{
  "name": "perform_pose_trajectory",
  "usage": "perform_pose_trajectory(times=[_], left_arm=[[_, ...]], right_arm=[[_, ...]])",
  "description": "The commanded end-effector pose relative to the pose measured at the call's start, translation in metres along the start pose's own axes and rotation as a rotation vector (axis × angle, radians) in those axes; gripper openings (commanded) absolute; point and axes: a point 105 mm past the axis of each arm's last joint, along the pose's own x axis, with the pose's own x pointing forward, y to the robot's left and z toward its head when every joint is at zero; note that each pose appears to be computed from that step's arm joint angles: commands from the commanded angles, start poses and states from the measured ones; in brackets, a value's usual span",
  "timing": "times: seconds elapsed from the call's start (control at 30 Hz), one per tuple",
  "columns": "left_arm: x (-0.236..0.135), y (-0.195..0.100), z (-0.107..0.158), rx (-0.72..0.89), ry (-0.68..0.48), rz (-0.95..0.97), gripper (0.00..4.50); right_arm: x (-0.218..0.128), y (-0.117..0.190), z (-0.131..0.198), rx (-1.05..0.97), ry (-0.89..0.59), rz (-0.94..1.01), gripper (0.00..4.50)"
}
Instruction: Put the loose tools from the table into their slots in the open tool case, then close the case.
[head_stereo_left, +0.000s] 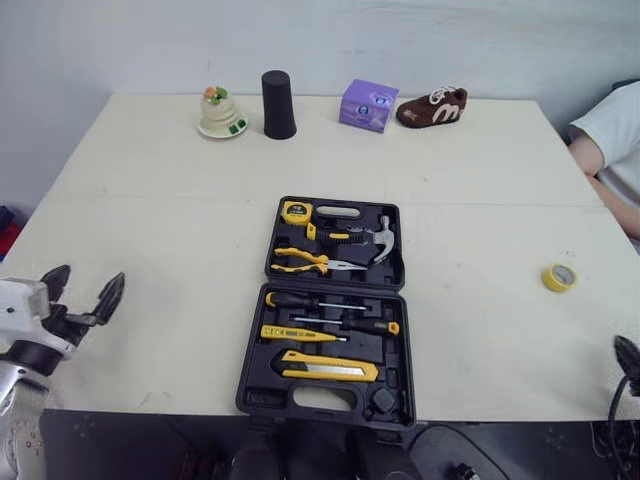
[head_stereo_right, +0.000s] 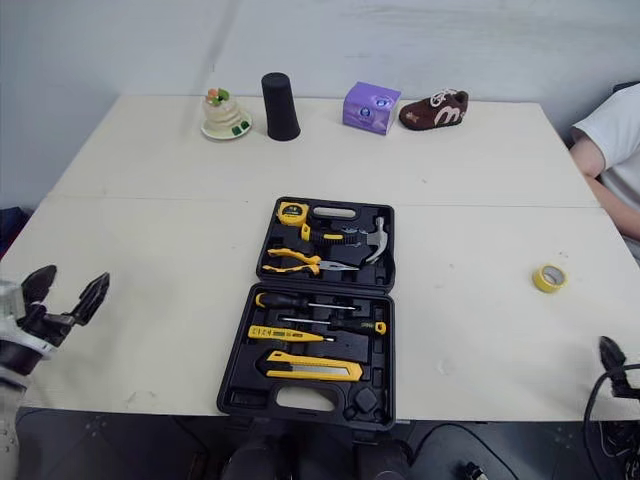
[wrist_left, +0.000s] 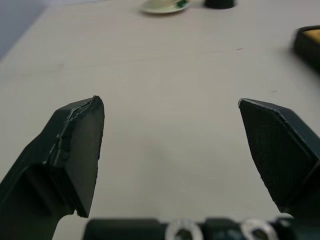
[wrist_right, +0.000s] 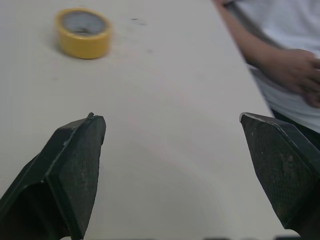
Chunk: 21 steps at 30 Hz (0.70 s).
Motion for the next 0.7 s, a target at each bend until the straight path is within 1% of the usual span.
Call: perform_pose_trajectory(times=[0.03,0.1,0.17,0.27,0.33,0.47,0.63,0.7], left_arm=[[0.015,-0.041,0.025,0.013,-0.048,-0.238,4.46],[0.023,-0.065,0.033,0.026,-0.045,-0.384,4.46],[0.025,-0.086,0.038,0.01,-0.005,-0.529,4.46],[0.028,-0.106,0.046,0.064,0.033,-0.717,4.46],[0.031,-0.11,0.052,0.09,0.025,-0.769,4.46],[0.034,-0.132,0.063,0.114,-0.001,-0.906,4.46],[0.034,-0.152,0.064,0.111,-0.013,-0.986,4.46],[0.029,-0.16,0.063,0.062,0.021,-1.039,4.46]], right_arm=[[0.012,0.009,0.041,-0.011,-0.031,0.181,4.5],[0.021,0.017,0.057,-0.018,-0.003,0.293,4.5],[0.03,0.022,0.065,-0.042,0.031,0.367,4.5],[0.045,0.023,0.065,-0.097,0.14,0.441,4.5],[0.051,0.02,0.066,-0.104,0.191,0.46,4.5],[0.062,0.017,0.067,-0.148,0.364,0.551,4.5],[0.074,0.014,0.067,-0.149,0.45,0.593,4.5],[0.081,0.015,0.069,-0.149,0.472,0.614,4.5]])
